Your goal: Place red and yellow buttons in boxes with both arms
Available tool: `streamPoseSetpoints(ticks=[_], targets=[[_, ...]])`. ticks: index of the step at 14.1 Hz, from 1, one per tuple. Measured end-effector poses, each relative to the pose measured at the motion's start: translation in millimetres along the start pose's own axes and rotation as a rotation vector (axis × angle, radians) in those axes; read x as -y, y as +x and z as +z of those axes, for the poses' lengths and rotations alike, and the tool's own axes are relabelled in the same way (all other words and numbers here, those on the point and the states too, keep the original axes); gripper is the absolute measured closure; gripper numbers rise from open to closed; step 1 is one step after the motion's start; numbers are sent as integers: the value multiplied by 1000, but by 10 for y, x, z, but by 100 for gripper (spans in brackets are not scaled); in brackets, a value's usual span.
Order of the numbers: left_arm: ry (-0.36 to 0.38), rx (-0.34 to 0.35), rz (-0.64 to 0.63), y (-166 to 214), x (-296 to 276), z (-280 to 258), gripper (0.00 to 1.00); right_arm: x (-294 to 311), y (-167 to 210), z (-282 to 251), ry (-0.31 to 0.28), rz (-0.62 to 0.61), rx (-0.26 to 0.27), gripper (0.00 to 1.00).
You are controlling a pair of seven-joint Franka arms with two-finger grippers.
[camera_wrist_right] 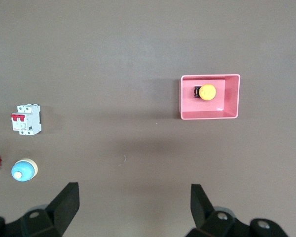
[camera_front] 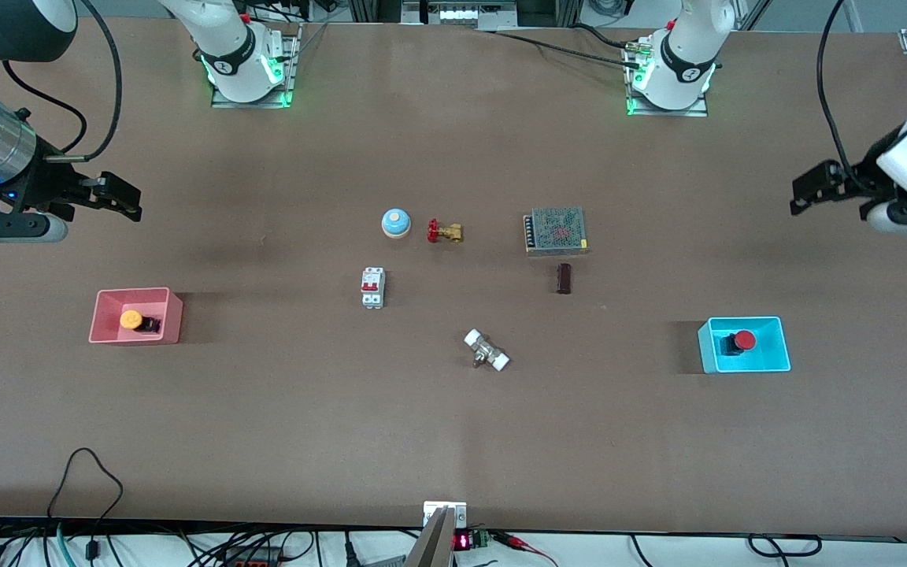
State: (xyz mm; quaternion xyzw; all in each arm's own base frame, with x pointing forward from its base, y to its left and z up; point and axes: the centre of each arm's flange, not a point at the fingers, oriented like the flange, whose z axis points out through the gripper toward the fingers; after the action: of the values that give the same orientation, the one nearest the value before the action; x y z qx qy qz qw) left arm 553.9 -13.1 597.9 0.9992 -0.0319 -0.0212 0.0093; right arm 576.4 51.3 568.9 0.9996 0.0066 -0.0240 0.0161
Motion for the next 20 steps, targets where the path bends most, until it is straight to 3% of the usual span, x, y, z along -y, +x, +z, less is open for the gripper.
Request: streamPoseSetpoints(ticks=[4, 20], targets=[[-2, 2, 0, 3, -3, 8, 0, -15, 13, 82, -1, 3, 31, 0], [-1, 4, 20, 11, -109, 19, 0, -23, 35, 127, -1, 4, 51, 0]])
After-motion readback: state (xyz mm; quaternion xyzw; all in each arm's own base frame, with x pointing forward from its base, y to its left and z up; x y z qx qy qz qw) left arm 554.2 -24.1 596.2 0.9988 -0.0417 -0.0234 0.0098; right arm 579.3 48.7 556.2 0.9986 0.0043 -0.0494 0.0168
